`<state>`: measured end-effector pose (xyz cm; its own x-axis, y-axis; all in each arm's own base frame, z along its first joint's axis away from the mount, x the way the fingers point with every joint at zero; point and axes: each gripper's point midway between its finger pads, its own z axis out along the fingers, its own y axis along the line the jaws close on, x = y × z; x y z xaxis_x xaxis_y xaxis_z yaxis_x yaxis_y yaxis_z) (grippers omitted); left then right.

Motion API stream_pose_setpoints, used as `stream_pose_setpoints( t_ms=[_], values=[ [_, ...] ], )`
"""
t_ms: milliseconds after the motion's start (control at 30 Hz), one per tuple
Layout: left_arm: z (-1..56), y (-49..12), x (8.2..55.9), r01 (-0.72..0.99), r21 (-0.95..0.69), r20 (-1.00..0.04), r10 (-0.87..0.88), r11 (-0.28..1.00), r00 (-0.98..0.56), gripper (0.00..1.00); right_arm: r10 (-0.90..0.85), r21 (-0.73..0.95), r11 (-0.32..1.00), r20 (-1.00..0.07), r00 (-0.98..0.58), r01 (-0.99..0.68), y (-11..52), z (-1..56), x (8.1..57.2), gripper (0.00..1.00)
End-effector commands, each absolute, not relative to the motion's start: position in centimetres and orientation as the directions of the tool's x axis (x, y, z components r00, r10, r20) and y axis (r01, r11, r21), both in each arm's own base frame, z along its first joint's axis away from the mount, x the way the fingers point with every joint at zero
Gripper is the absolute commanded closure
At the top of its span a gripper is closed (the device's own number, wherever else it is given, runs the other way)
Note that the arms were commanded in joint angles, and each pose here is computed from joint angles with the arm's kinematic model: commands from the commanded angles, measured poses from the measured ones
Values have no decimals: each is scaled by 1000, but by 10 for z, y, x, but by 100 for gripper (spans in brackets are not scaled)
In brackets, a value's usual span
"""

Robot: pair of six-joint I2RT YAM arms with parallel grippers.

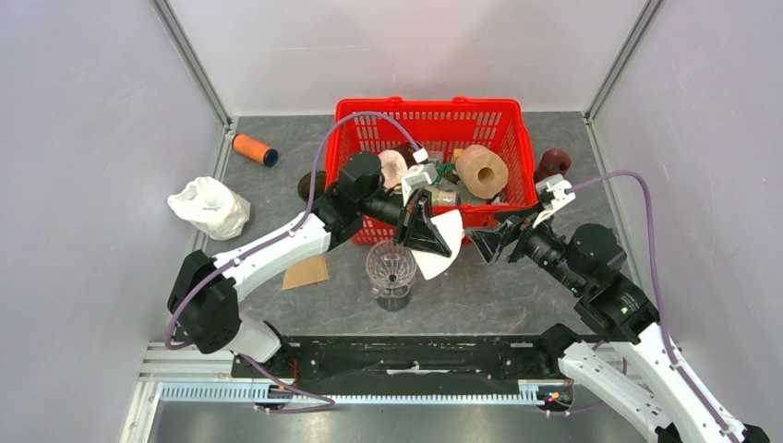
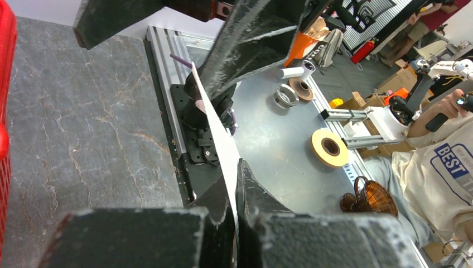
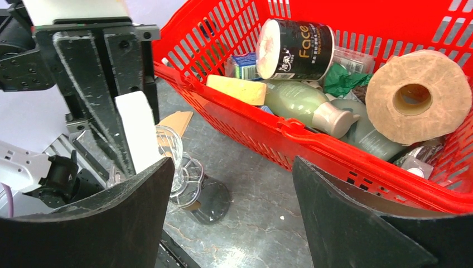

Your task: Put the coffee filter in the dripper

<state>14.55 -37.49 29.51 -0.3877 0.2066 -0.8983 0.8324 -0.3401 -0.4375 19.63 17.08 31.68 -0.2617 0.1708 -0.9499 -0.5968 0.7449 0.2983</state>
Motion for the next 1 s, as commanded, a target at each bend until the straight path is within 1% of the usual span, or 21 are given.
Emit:
stream_pose_setpoints(
  t_ms=[0,133,300,467,600,700,767,833,900,967],
  values=[
    [311,-366,131,852,-330,-944,160,-406,-289,98,194,273,764,-961,-195,-585,164,337,200,15],
    [311,-367,132,854,-329,-944,158,-403,-289,98,187,275,744,-961,-206,-608,169,338,197,15],
    [310,-368,133,855,-336,-942,161,-394,-296,98,165,270,682,-962,-217,-680,181,341,186,16],
    [306,-368,136,871,-322,-946,165,-371,-280,98,140,230,597,-973,-183,-769,185,349,159,20],
    [302,-367,138,877,-317,-946,179,-360,-268,98,142,236,560,-972,-189,-794,188,348,150,21],
    [301,-368,138,878,-319,-945,184,-357,-269,98,134,244,537,-970,-204,-807,194,349,150,29],
    [300,-368,138,877,-320,-945,186,-359,-269,98,125,251,549,-968,-218,-798,195,348,155,37],
    [300,-367,138,878,-318,-946,185,-357,-267,98,113,260,562,-965,-238,-785,196,346,160,42],
    [300,-368,140,883,-318,-945,186,-345,-268,98,107,268,560,-962,-253,-784,199,345,162,52],
    [299,-369,142,887,-319,-945,188,-333,-269,98,102,276,539,-959,-264,-796,203,346,161,58]
  ],
)
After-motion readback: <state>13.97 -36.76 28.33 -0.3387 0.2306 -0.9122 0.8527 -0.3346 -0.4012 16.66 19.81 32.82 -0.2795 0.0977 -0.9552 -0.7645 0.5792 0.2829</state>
